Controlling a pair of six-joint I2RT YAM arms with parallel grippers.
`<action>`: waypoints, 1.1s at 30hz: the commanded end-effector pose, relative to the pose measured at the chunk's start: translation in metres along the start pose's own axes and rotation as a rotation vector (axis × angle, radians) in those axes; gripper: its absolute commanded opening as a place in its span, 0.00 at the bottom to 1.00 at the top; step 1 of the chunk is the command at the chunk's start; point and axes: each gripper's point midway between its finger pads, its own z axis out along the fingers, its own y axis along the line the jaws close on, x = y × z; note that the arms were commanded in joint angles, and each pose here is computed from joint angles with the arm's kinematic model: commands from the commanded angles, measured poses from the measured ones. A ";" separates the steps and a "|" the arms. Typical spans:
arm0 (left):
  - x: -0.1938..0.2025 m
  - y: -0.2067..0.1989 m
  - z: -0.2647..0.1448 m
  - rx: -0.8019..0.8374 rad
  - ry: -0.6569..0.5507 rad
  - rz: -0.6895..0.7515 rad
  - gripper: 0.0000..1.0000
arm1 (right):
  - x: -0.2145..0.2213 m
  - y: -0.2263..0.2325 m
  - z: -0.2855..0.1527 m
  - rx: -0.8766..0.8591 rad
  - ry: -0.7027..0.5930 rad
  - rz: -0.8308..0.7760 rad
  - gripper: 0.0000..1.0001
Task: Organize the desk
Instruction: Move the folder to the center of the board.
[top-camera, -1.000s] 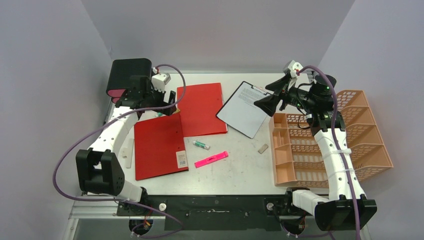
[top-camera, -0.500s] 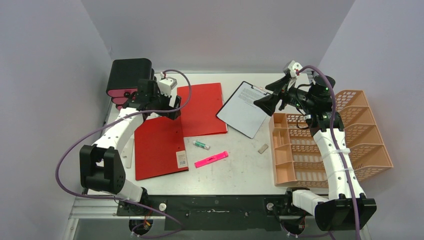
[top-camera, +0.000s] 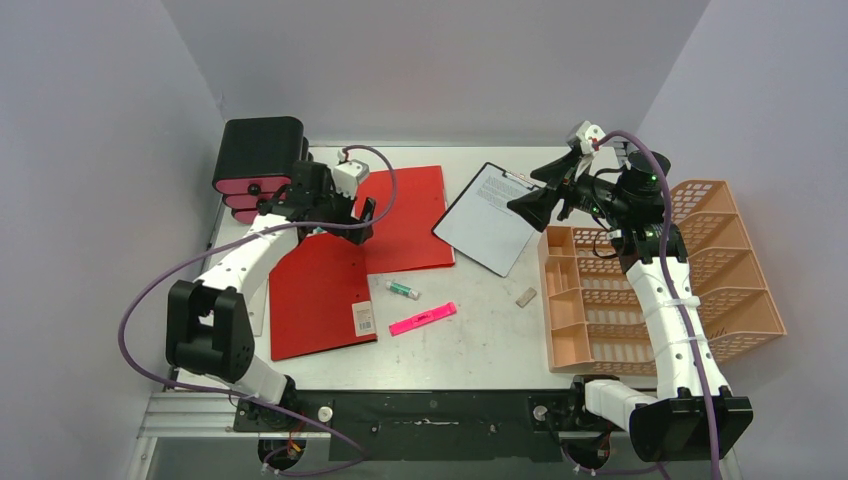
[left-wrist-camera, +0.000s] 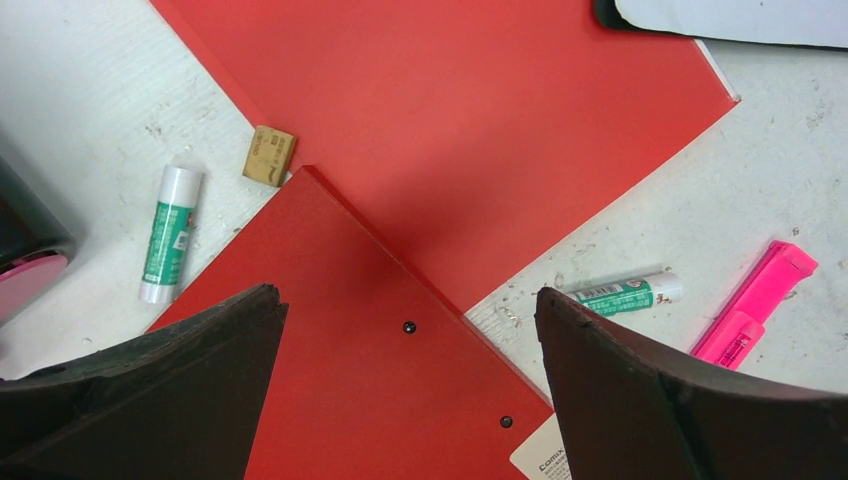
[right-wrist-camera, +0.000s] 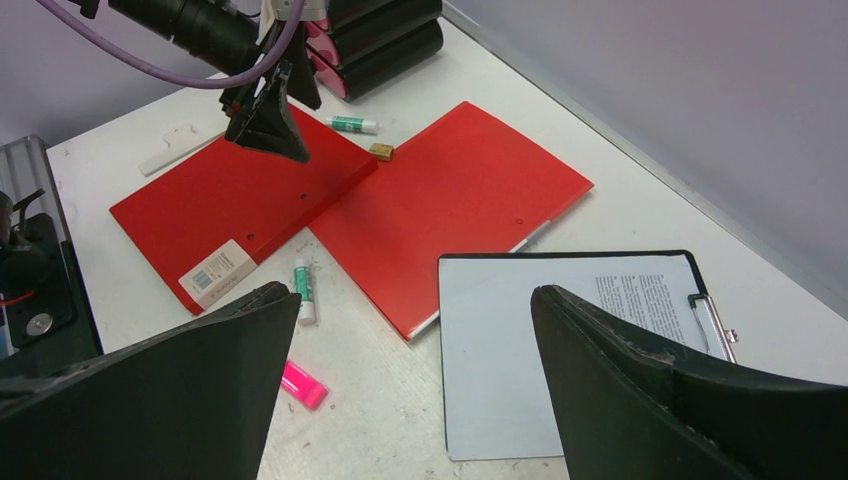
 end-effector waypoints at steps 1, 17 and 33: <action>-0.018 -0.006 0.004 0.001 -0.048 0.033 0.96 | -0.010 -0.002 0.001 0.005 -0.032 -0.041 0.90; -0.036 -0.052 0.035 0.237 -0.002 -0.006 0.96 | -0.005 -0.007 0.004 0.014 -0.023 -0.031 0.90; -0.072 -0.111 0.091 0.492 0.089 -0.137 0.96 | -0.001 -0.013 0.005 0.030 -0.017 -0.021 0.90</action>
